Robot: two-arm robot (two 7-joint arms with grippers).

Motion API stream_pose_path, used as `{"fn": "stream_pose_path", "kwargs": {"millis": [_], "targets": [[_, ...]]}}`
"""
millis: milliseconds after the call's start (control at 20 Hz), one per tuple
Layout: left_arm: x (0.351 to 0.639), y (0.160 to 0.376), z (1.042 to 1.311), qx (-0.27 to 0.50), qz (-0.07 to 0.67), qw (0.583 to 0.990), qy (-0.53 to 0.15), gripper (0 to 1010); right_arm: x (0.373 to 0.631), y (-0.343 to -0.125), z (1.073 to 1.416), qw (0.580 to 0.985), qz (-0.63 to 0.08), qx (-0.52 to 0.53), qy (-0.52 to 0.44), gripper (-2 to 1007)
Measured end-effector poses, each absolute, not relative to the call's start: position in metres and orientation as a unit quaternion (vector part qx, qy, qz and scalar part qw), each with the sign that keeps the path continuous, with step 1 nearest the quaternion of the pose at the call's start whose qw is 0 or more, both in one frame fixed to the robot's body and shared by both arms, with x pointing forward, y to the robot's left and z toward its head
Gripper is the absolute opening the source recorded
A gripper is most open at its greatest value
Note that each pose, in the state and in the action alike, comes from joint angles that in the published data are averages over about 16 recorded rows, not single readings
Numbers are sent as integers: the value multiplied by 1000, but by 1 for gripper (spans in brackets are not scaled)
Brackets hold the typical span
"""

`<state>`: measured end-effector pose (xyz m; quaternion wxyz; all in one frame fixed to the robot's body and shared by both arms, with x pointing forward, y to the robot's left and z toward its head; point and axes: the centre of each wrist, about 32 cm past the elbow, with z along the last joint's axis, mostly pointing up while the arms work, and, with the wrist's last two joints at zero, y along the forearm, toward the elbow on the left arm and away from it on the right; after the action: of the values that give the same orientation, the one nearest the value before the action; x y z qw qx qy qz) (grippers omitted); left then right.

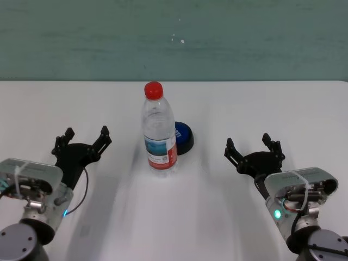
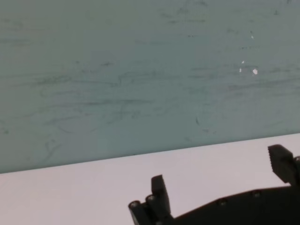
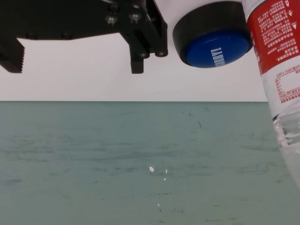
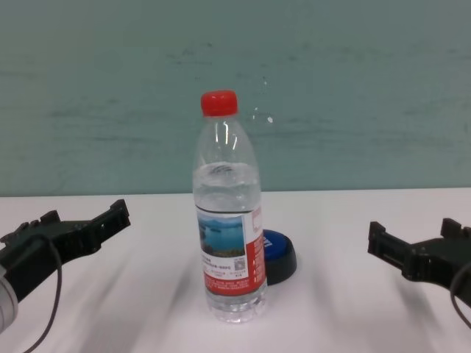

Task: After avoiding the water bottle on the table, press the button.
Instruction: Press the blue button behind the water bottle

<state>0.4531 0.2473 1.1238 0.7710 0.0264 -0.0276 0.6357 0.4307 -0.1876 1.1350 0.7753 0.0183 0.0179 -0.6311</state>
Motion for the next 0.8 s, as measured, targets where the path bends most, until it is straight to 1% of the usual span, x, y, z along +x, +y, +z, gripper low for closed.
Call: {"fn": "stream_pose_path", "kwargs": {"millis": [800], "targets": [[453, 247, 1124, 27, 636, 771, -27, 1000, 431, -188, 1135, 775, -631, 18, 18, 1004]]}}
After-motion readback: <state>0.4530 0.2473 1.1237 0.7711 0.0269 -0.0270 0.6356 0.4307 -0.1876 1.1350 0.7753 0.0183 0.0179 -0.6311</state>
